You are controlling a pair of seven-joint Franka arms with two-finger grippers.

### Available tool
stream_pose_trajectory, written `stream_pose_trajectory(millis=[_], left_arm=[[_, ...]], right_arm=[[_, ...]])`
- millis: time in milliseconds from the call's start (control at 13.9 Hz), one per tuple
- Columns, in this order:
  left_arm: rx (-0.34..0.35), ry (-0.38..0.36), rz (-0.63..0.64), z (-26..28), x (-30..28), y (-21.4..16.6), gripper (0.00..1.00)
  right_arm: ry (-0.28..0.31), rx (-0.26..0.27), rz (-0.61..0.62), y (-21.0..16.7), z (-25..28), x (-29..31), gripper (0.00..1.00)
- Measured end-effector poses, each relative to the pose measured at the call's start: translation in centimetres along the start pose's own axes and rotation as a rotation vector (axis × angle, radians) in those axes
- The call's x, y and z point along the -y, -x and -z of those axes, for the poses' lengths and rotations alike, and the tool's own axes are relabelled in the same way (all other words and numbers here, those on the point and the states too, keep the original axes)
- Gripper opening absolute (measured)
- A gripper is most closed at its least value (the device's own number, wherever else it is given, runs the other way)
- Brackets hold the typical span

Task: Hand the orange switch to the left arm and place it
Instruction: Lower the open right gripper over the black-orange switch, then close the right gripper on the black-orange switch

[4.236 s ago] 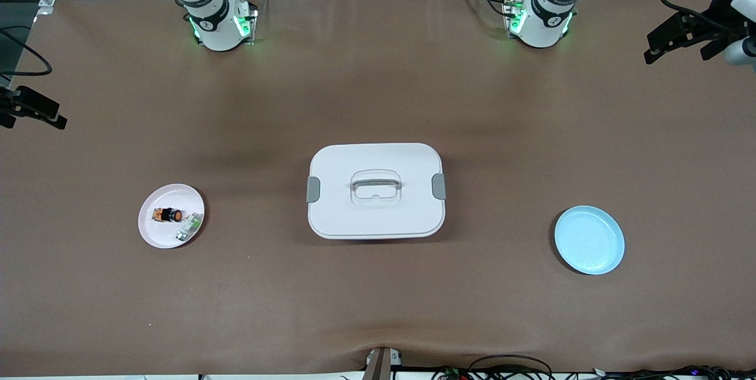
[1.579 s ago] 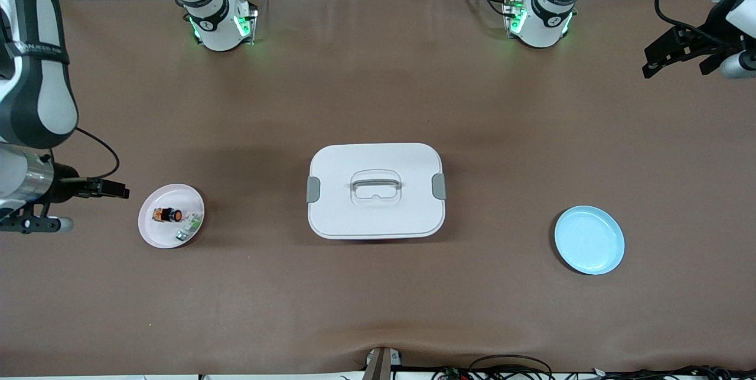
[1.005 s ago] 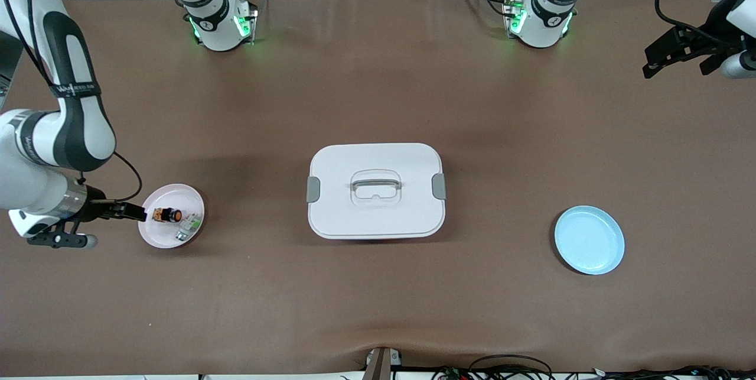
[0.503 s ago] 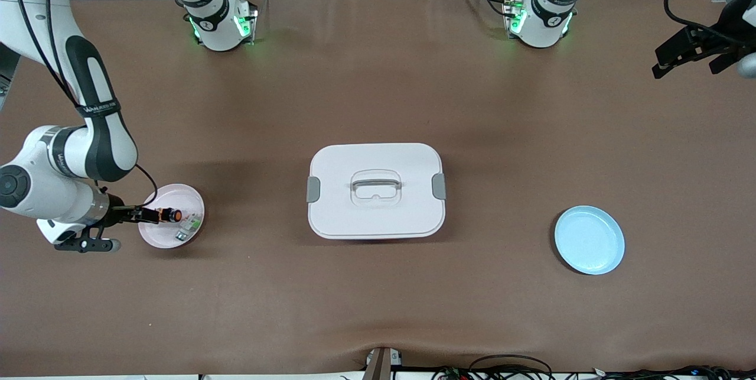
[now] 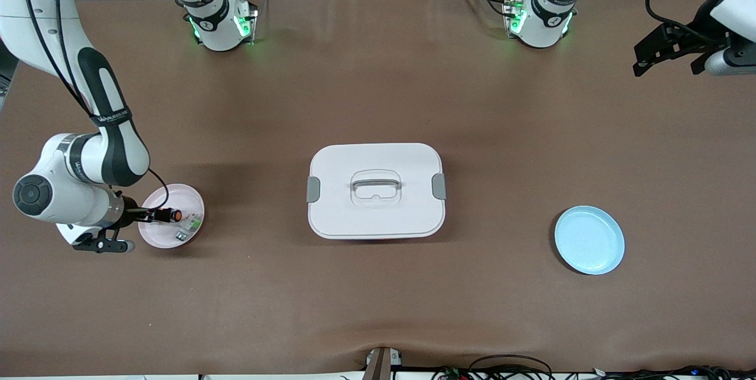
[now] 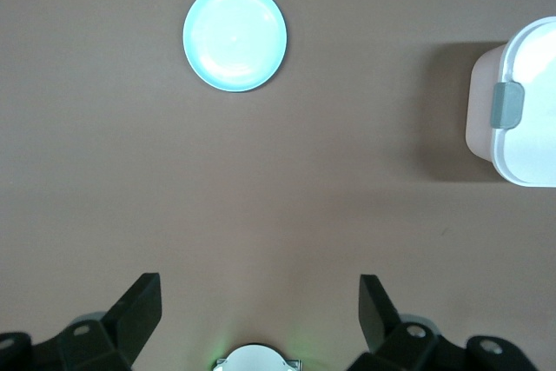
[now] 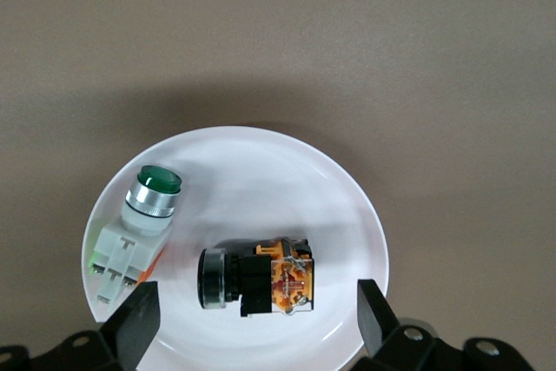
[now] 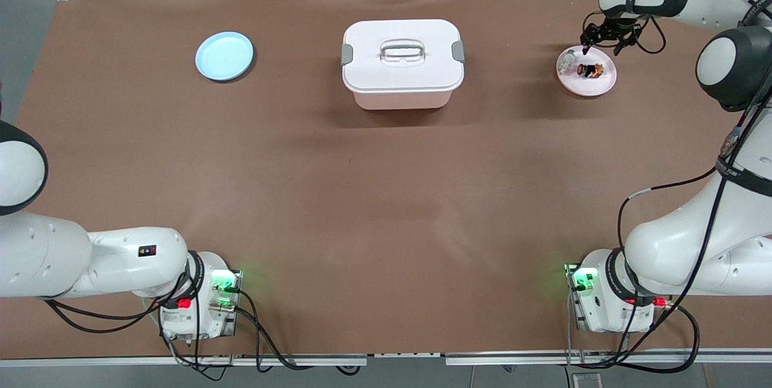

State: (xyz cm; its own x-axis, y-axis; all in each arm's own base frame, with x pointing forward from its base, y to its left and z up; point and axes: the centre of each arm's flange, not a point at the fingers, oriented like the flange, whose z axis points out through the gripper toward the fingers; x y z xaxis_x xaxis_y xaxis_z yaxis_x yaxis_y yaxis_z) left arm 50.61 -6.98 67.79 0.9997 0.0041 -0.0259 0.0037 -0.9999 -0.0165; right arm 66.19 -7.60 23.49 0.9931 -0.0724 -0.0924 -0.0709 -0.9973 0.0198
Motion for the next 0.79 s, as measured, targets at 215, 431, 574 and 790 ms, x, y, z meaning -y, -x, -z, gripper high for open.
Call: stream_pose_trajectory(millis=[215, 431, 574, 790], left_arm=[[0.000, -0.001, -0.014, 0.0, -0.7, 0.1, 1.00], [-0.005, -0.004, -0.035, 0.2, -1.8, 0.3, 1.00], [-0.019, -0.002, -0.037, 0.8, -2.0, 0.5, 1.00], [-0.029, -0.001, -0.033, 1.3, -1.8, 0.6, 1.00]], right_arm=[[0.000, 0.017, -0.005, 0.2, -0.6, 0.2, 1.00], [-0.001, 0.039, -0.008, 0.7, -1.6, 0.3, 1.00], [-0.002, 0.056, -0.008, 1.1, -2.5, 0.3, 1.00], [-0.003, 0.074, -0.008, 1.4, -3.6, 0.4, 1.00]])
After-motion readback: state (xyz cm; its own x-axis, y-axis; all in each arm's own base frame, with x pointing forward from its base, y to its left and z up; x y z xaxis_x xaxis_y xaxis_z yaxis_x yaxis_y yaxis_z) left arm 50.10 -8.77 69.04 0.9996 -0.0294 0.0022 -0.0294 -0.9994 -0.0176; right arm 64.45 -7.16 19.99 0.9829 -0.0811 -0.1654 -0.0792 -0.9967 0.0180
